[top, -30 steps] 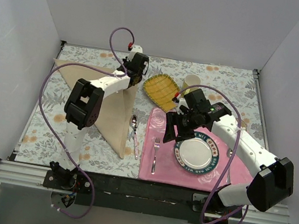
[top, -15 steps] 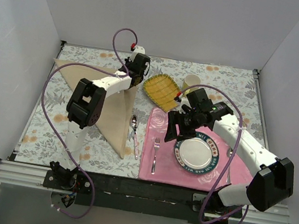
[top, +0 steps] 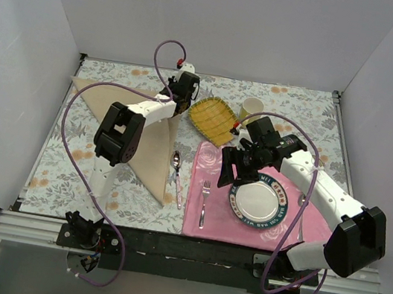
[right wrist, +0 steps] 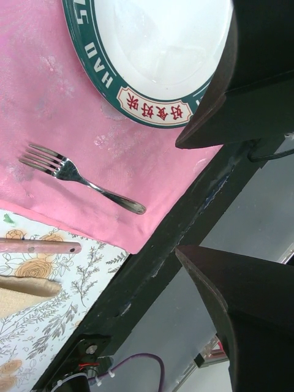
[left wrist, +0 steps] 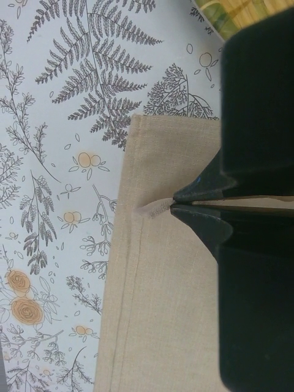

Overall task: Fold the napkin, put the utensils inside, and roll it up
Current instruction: Fold the napkin, then grab a utensil with the left arm

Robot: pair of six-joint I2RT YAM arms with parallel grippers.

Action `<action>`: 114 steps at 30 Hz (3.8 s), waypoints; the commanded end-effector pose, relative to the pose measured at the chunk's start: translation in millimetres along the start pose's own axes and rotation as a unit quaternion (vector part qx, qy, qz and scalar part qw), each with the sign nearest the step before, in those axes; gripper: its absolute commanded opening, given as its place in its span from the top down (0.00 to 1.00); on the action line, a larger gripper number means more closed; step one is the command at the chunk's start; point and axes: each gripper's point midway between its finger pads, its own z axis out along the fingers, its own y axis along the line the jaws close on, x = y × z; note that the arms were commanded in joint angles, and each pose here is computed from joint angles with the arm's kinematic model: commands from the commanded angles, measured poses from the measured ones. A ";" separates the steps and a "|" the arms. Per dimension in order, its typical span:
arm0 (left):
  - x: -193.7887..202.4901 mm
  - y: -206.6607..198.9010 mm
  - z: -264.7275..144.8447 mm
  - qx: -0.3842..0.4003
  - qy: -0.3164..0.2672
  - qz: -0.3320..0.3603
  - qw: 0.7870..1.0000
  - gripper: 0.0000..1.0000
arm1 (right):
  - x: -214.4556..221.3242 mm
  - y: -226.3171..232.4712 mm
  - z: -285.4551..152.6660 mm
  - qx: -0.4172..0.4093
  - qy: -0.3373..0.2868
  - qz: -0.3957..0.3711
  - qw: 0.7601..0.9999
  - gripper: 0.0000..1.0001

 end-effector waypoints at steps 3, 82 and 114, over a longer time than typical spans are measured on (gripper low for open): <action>-26.8 -4.6 -7.2 0.011 -0.035 -0.003 0.999 1.00 | 5.7 -0.5 0.3 -0.008 0.007 -0.003 1.000 0.28; 70.1 278.8 97.3 0.090 0.079 -0.474 0.872 0.89 | 29.4 112.7 202.5 -0.108 0.140 -0.032 0.984 0.80; 25.4 246.9 -22.5 0.061 0.097 -0.428 0.896 0.56 | 0.2 137.4 86.3 -0.087 0.122 -0.147 0.978 0.36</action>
